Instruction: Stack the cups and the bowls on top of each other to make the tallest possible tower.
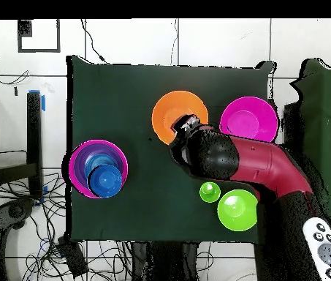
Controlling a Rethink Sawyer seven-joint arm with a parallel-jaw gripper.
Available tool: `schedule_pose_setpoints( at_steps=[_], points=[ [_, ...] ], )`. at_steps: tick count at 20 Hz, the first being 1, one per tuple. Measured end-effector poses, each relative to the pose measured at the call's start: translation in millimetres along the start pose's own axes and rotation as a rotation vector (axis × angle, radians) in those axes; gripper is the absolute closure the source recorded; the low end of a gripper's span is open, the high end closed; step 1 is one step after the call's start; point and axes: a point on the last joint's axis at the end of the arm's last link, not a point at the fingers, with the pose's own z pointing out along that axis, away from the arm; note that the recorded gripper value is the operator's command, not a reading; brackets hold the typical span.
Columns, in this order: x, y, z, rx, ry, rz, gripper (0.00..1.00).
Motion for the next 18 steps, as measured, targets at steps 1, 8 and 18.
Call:
schedule_pose_setpoints(
  at_steps=[1,8,18],
  points=[
    [-3.1,-4,1,0.001,-0.001,0.003,0.00],
    [-28.9,-33,0,-0.003,-0.014,0.011,0.00],
    [-49.5,-60,-5,0.005,0.001,-0.048,0.00]
  ],
)
